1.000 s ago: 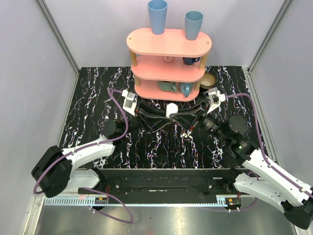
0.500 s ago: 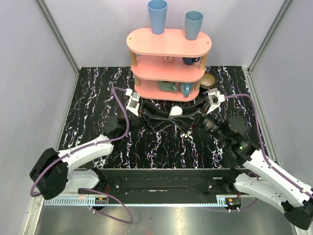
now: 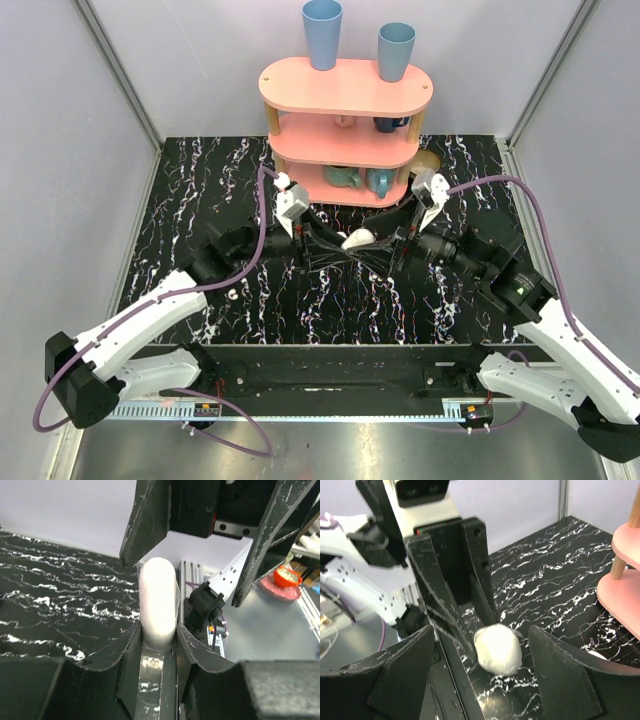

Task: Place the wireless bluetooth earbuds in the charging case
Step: Pass from the left arm to the right

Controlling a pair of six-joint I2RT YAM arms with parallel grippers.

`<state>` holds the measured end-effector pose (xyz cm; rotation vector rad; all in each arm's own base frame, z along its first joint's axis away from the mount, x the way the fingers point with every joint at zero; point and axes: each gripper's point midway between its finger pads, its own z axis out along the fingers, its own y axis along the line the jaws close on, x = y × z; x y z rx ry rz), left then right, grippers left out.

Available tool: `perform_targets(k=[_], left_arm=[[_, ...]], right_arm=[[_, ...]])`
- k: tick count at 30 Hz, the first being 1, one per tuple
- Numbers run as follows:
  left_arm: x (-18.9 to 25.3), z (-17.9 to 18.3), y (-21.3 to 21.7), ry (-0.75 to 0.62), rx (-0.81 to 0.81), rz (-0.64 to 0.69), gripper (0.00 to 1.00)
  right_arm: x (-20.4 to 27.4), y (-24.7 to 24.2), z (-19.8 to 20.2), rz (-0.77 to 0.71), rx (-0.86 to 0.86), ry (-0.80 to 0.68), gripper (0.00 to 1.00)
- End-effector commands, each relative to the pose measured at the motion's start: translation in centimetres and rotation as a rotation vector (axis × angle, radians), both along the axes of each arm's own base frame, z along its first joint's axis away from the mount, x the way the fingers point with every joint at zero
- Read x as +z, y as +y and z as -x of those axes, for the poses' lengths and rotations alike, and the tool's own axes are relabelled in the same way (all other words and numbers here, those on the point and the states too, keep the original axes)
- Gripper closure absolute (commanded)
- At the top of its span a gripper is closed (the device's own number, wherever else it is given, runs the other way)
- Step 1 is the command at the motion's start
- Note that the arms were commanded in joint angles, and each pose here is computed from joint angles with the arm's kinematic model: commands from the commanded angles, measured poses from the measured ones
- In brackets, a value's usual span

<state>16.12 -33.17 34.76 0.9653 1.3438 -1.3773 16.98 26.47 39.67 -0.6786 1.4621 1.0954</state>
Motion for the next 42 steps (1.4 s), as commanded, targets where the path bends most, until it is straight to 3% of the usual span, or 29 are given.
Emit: perform_targets(k=[1, 9, 22, 31, 36, 39, 40, 42], left_arm=[[-1.0, 1.0, 2.2, -0.084, -0.034, -0.154, 1.00], [-1.5, 2.3, 3.1, -0.098, -0.130, -0.219, 1.00], [-1.3, 3.3, 2.9, -0.118, -0.213, -0.207, 1.00], [-1.4, 3.4, 2.7, -0.119, -0.229, -0.207, 1.00], [-1.4, 3.2, 2.7, -0.122, -0.224, -0.208, 1.00], [-1.4, 3.2, 2.7, -0.121, -0.224, -0.208, 1.00], [-1.4, 3.2, 2.7, -0.120, -0.223, -0.209, 1.00], [-1.4, 3.2, 2.7, -0.119, -0.223, -0.208, 1.00]], right_arm=[[-2.1, -0.6, 1.9, 0.174, 0.092, -0.012, 0.19], [-3.0, -0.9, 2.4, 0.286, 0.141, -0.023, 0.28], [-4.3, 0.6, 2.0, 0.300, 0.198, 0.026, 0.33], [-4.7, 1.4, 2.4, 0.295, 0.253, 0.047, 0.49], [-5.2, 1.7, 2.8, 0.302, 0.287, 0.069, 0.51], [-5.2, 1.7, 3.0, 0.303, 0.297, 0.059, 0.64], [-5.1, 1.7, 3.1, 0.300, 0.301, 0.057, 0.76], [-5.0, 1.6, 3.3, 0.296, 0.308, 0.051, 0.85]])
